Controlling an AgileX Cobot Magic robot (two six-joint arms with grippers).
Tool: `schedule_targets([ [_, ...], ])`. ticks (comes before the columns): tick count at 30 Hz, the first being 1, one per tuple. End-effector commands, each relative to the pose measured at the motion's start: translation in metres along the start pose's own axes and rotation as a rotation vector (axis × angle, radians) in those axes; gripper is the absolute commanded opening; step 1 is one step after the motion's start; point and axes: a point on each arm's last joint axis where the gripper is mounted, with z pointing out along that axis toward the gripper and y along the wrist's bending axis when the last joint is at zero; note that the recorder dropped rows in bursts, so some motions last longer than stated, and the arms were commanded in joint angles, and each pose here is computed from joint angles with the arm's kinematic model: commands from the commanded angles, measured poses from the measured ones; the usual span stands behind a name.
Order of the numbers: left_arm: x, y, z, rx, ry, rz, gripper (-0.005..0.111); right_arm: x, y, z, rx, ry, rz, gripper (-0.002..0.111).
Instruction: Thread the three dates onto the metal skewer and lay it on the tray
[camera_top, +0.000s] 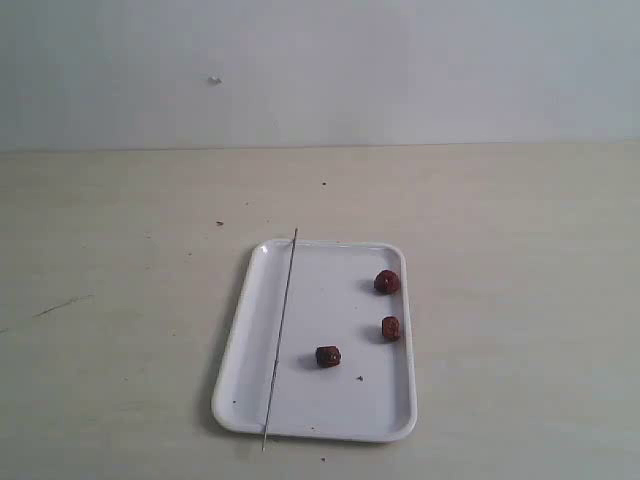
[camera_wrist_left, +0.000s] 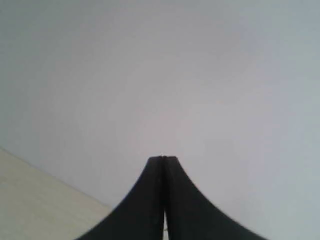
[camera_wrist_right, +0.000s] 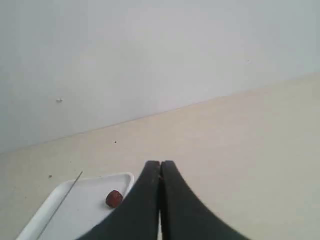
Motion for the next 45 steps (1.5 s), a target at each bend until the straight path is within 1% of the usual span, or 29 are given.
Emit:
schedule_targets([
  [1, -0.014, -0.027, 0.050, -0.008, 0.251, 0.246, 0.000, 0.000, 0.000, 0.000, -0.003, -0.015, -0.018, 0.000],
  [4, -0.019, -0.035, 0.087, -0.031, 0.423, 0.433, 0.000, 0.000, 0.000, 0.000, -0.003, -0.015, -0.018, 0.000],
  [5, -0.021, -0.037, 0.101, -0.052, 0.498, 0.538, 0.000, 0.000, 0.000, 0.000, -0.003, -0.015, -0.018, 0.000],
  [7, -0.027, -0.037, 0.120, -0.099, 0.597, 0.652, 0.000, 0.001, 0.000, 0.000, 0.002, -0.009, -0.018, 0.000],
  [8, -0.029, -0.034, 0.133, -0.141, 0.648, 0.734, 0.000, 0.001, -0.001, 0.000, 0.007, 0.000, -0.018, 0.000],
  [9, -0.037, -0.029, 0.150, -0.237, 0.733, 0.834, 0.000, 0.002, -0.001, 0.000, 0.012, 0.007, -0.018, 0.000],
  [10, -0.040, -0.024, 0.159, -0.308, 0.789, 0.873, 0.000, 0.002, -0.001, 0.000, 0.012, 0.007, -0.018, 0.000],
  [11, -0.041, -0.012, 0.170, -0.465, 0.940, 0.919, 0.000, 0.002, -0.001, 0.000, 0.012, 0.007, -0.018, 0.000],
  [12, -0.038, -0.006, 0.175, -0.538, 1.057, 0.905, 0.000, 0.002, -0.002, 0.000, 0.014, 0.008, -0.018, 0.000],
  [13, -0.026, 0.002, 0.187, -0.602, 1.219, 0.854, 0.000, 0.002, -0.002, 0.000, 0.014, 0.008, -0.018, 0.000],
  [14, -0.014, 0.006, 0.196, -0.580, 1.264, 0.811, 0.000, 0.002, -0.002, 0.000, 0.014, 0.008, -0.018, 0.000],
  [15, 0.011, 0.002, 0.201, -0.479, 1.350, 0.642, 0.000, 0.002, -0.002, 0.000, 0.014, 0.008, -0.018, 0.000],
  [16, 0.024, -0.004, 0.201, -0.378, 1.406, 0.552, 0.000, 0.002, -0.002, 0.000, 0.014, 0.008, -0.018, 0.000],
  [17, 0.048, -0.017, 0.198, -0.238, 1.482, 0.394, 0.000, 0.002, -0.002, 0.000, 0.014, 0.008, -0.018, 0.000],
  [18, 0.057, -0.025, 0.195, -0.191, 1.507, 0.337, 0.000, 0.002, -0.002, 0.000, 0.014, 0.008, -0.018, 0.000],
  [20, 0.078, -0.041, 0.192, -0.127, 1.509, 0.321, 0.000, 0.002, -0.002, 0.000, 0.014, 0.008, -0.018, 0.000],
  [21, 0.099, -0.059, 0.185, -0.095, 1.533, 0.367, 0.000, 0.002, -0.002, 0.000, 0.014, 0.008, -0.018, 0.000],
  [24, 0.132, -0.084, 0.175, -0.079, 1.541, 0.381, 0.000, 0.002, -0.002, 0.000, 0.014, 0.008, -0.018, 0.000],
  [25, 0.144, -0.094, 0.169, -0.056, 1.559, 0.375, 0.000, 0.002, -0.002, 0.000, 0.014, 0.008, -0.018, 0.000],
  [26, 0.164, -0.111, 0.158, 0.008, 1.619, 0.371, 0.000, 0.002, -0.002, 0.000, 0.014, 0.008, -0.018, 0.000],
  [29, 0.192, -0.132, 0.137, 0.090, 1.705, 0.375, 0.000, 0.002, -0.002, 0.000, 0.014, 0.008, -0.018, 0.000],
  [32, 0.217, -0.141, 0.124, 0.141, 1.738, 0.416, 0.000, 0.002, -0.002, 0.000, 0.014, 0.008, -0.018, 0.000],
  [33, 0.225, -0.142, 0.124, 0.123, 1.735, 0.398, 0.000, 0.002, -0.002, 0.000, 0.014, 0.008, -0.018, 0.000],
  [35, 0.239, -0.140, 0.126, 0.033, 1.724, 0.340, 0.000, 0.002, -0.002, 0.000, 0.015, 0.010, -0.018, 0.000],
  [37, 0.252, -0.133, 0.129, -0.064, 1.725, 0.311, 0.005, 0.002, -0.002, 0.000, 0.015, 0.010, -0.018, 0.000],
  [38, 0.257, -0.130, 0.129, -0.099, 1.727, 0.306, 0.009, 0.002, -0.002, 0.000, 0.015, 0.010, -0.018, 0.000],
  [40, 0.267, -0.124, 0.130, -0.157, 1.742, 0.298, 0.022, 0.002, -0.002, 0.000, 0.015, 0.010, -0.018, 0.000],
  [43, 0.279, -0.117, 0.130, -0.188, 1.764, 0.308, 0.042, 0.002, -0.002, 0.000, 0.015, 0.010, -0.018, 0.000],
  [45, 0.283, -0.114, 0.132, -0.221, 1.757, 0.323, 0.045, 0.002, -0.002, 0.000, 0.015, 0.010, -0.018, 0.000],
])
